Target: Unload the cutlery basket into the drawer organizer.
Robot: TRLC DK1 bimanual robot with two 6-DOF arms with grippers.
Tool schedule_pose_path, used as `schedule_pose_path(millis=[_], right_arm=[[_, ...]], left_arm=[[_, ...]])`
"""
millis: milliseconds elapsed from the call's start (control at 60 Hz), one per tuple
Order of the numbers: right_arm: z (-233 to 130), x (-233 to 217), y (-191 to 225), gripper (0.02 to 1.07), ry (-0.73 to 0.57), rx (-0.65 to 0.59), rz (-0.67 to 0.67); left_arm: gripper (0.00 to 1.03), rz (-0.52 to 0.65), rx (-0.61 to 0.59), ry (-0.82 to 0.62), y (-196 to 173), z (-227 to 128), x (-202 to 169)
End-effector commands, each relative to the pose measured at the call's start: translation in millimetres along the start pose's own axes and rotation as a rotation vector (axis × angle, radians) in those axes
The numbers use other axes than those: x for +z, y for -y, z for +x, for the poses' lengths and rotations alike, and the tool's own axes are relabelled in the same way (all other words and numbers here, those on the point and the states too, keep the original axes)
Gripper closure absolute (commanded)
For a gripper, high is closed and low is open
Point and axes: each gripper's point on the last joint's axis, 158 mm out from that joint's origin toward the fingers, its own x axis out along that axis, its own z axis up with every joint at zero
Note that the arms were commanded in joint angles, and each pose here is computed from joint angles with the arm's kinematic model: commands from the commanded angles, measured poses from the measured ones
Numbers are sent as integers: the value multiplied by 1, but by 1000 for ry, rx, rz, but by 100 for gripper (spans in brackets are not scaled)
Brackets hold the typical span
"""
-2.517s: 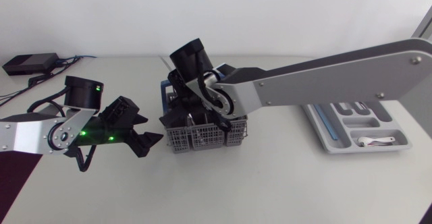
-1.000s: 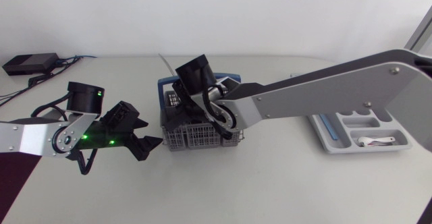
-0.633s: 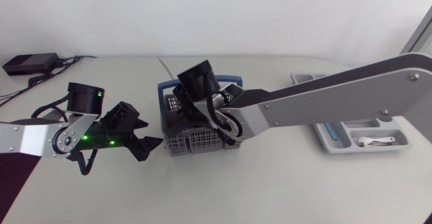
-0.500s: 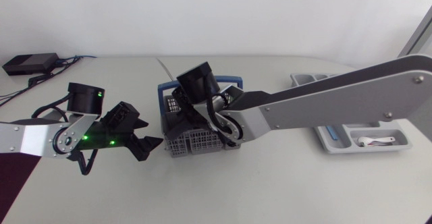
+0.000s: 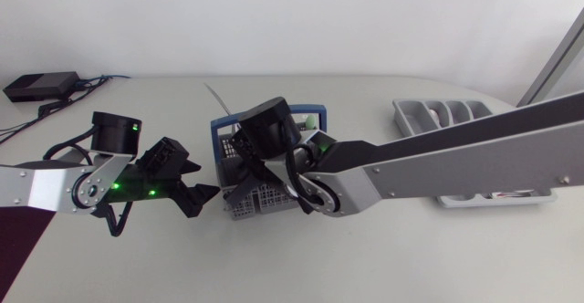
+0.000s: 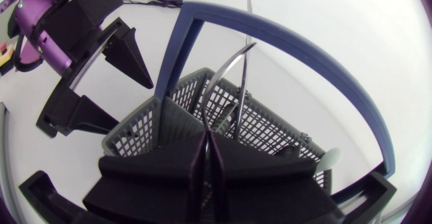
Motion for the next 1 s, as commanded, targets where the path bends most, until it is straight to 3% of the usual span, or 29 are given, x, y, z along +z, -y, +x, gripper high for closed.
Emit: schedule_pose_path(millis=[0, 567, 983], right_arm=[[-7, -11, -5, 101, -15, 6, -31], [-27, -24, -8, 101, 18, 10, -58], [-32, -35, -20, 101, 3, 29, -119]], left_arm=[[10, 5, -25, -12, 9, 3, -8], [10, 12, -24, -4, 9, 3, -4], [10, 41, -15, 128, 19, -26, 47]])
